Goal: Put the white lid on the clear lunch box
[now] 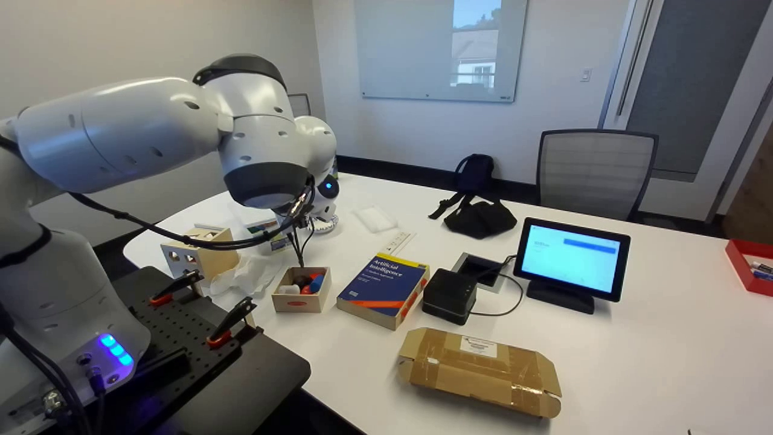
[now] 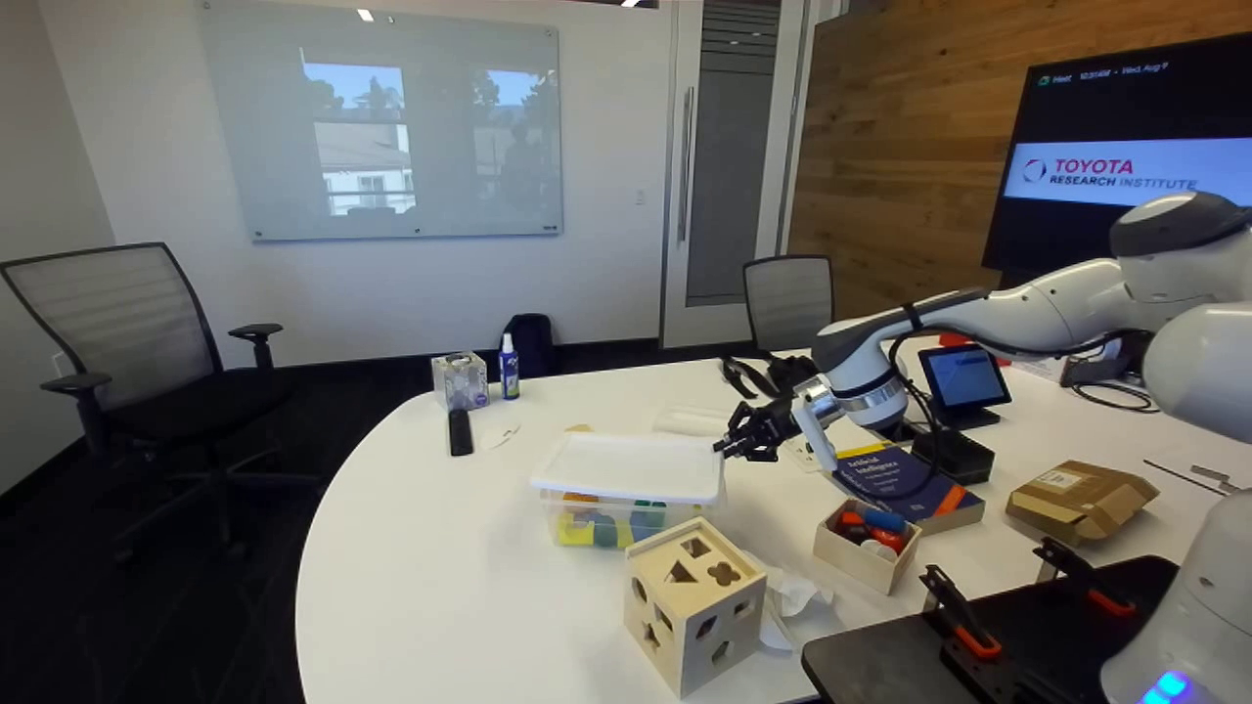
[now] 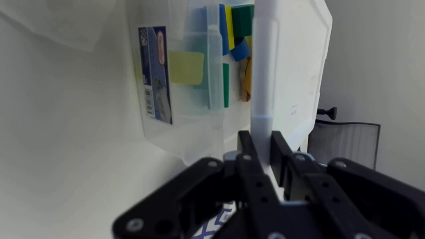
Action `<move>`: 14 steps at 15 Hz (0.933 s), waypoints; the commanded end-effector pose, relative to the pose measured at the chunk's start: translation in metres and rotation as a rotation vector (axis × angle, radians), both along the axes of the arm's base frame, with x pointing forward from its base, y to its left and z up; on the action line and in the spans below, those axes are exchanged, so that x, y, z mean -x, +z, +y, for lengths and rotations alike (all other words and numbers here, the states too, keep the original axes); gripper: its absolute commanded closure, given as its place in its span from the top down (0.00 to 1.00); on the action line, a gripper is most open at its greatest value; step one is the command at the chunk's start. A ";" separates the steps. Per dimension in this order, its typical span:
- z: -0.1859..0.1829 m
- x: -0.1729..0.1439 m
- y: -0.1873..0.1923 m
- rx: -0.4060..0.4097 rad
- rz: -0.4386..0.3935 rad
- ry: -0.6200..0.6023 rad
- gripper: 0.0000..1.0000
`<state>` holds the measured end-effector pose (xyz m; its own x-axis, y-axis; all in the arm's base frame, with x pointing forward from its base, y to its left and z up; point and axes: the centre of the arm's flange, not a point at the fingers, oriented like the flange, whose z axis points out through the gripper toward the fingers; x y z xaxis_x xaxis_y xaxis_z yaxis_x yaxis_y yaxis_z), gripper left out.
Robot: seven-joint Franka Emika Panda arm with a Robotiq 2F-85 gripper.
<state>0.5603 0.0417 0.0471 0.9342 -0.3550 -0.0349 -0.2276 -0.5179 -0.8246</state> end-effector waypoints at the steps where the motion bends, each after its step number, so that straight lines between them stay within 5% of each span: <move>1: 0.001 -0.006 -0.010 0.012 0.082 0.017 0.04; 14: -0.013 -0.030 -0.026 0.000 0.188 0.069 0.04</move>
<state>0.5841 0.0304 0.0306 0.9365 -0.3016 -0.1790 -0.3114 -0.4804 -0.8199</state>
